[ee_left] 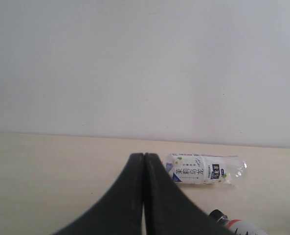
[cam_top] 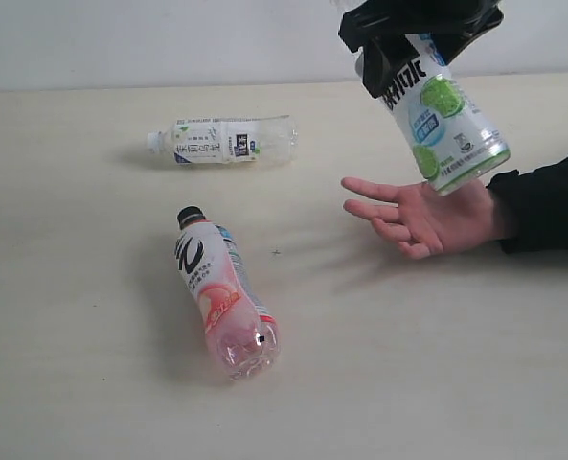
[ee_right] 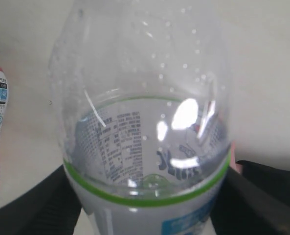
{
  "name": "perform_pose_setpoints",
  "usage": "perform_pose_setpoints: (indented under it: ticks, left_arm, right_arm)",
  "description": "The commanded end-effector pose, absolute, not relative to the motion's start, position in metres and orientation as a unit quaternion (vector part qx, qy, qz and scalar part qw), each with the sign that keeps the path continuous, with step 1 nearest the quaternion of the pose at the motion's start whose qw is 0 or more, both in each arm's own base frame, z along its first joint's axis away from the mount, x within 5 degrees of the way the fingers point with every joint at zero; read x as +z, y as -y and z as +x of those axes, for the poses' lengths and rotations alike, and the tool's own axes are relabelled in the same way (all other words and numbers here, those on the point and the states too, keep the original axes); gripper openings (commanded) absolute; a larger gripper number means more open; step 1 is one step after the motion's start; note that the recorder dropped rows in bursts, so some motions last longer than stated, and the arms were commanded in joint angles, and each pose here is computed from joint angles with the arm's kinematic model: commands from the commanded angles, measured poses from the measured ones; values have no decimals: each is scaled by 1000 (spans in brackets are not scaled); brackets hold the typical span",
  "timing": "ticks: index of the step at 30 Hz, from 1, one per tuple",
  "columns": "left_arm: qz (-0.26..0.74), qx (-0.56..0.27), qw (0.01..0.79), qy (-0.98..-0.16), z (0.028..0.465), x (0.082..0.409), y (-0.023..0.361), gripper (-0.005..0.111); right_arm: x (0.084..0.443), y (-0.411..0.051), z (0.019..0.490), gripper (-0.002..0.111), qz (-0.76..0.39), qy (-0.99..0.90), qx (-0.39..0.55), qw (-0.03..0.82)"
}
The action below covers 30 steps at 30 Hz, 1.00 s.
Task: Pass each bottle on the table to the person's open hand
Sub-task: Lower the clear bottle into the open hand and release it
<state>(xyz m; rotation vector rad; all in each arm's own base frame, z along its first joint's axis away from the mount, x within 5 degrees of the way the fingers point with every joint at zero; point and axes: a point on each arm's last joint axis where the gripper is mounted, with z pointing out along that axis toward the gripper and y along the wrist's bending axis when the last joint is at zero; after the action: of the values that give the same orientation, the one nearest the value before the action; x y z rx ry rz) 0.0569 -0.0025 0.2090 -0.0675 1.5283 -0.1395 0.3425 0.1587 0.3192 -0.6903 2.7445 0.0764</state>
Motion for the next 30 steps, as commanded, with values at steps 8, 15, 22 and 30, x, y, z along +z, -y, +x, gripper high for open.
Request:
perform_pose_setpoints:
  ticks: [8,15,22,30]
  left_arm:
    - [-33,-65,722,-688,56,210,2,0]
    - [-33,-65,722,-688,56,210,2,0]
    - [-33,-65,722,-688,56,210,2,0]
    - [-33,-65,722,-688,56,210,2,0]
  right_arm:
    - [263,-158,348,0,-230,-970,-3,75]
    - [231,-156,356,0,-215,-975,-41,39]
    - [203,-155,363,0,-209,-975,-68,8]
    - [185,-154,368,0,-195,-977,-87,-9]
